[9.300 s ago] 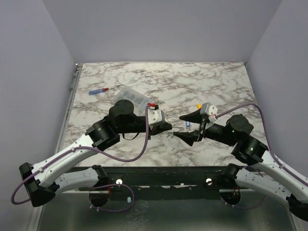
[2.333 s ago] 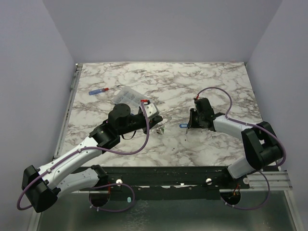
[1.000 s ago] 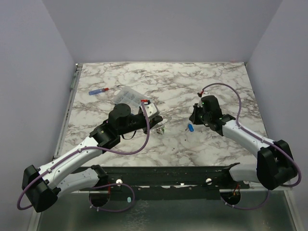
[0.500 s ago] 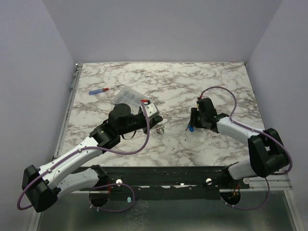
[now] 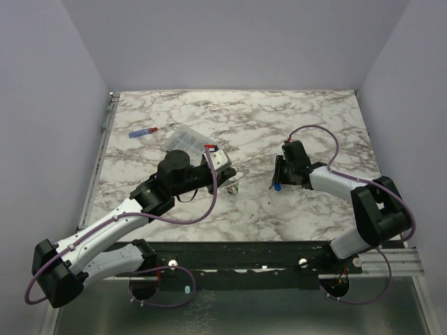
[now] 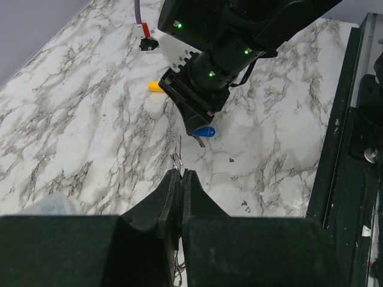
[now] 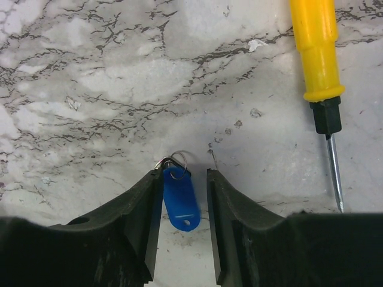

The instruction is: Put the keys on the keyring

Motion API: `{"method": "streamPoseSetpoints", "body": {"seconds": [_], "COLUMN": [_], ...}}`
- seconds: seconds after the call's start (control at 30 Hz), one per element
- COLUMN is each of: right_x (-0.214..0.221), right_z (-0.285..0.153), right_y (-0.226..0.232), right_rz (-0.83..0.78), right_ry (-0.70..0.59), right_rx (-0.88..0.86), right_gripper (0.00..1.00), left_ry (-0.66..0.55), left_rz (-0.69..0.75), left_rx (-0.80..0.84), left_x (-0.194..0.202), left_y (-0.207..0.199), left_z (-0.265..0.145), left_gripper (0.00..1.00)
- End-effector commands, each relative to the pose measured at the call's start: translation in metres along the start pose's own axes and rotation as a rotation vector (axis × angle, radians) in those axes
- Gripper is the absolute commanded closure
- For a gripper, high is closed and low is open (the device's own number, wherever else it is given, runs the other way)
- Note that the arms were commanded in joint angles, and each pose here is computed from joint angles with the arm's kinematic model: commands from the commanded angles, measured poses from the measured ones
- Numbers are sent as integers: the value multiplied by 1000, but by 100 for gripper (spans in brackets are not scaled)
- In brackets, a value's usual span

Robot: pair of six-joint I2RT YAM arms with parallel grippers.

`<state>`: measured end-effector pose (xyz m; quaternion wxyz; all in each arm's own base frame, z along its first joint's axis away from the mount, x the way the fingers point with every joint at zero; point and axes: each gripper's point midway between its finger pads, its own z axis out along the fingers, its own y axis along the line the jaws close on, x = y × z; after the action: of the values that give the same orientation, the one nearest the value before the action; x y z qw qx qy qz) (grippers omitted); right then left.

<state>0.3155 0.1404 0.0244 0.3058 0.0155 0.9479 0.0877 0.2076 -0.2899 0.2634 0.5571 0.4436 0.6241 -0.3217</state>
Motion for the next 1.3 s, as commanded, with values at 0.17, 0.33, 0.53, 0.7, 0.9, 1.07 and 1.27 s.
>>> {"method": "streamPoseSetpoints", "body": {"seconds": [0.17, 0.33, 0.53, 0.7, 0.9, 1.07, 1.27], "right_x": [-23, -24, -22, -16, -11, -7, -6], "right_z": [3, 5, 6, 5, 7, 13, 13], "right_y": [3, 3, 5, 1, -3, -2, -2], "right_rz": [39, 51, 59, 72, 84, 96, 97], "right_ry": [-67, -74, -66, -51, -41, -29, -24], "right_rx": [-3, -19, -31, -14, -10, -22, -24], "right_gripper": [60, 62, 67, 67, 63, 65, 71], "left_ry": [-30, -28, -24, -25, -25, -22, -23], "left_rz": [17, 16, 14, 16, 16, 16, 15], "left_rx": [-16, -15, -15, -16, -16, -17, -19], "left_x": [-9, -8, -7, -7, -7, -6, -7], "left_y": [3, 3, 3, 3, 3, 4, 4], "left_z": [-3, -2, -2, -2, -2, -2, -2], "left_gripper": [100, 100, 100, 100, 100, 100, 100]}}
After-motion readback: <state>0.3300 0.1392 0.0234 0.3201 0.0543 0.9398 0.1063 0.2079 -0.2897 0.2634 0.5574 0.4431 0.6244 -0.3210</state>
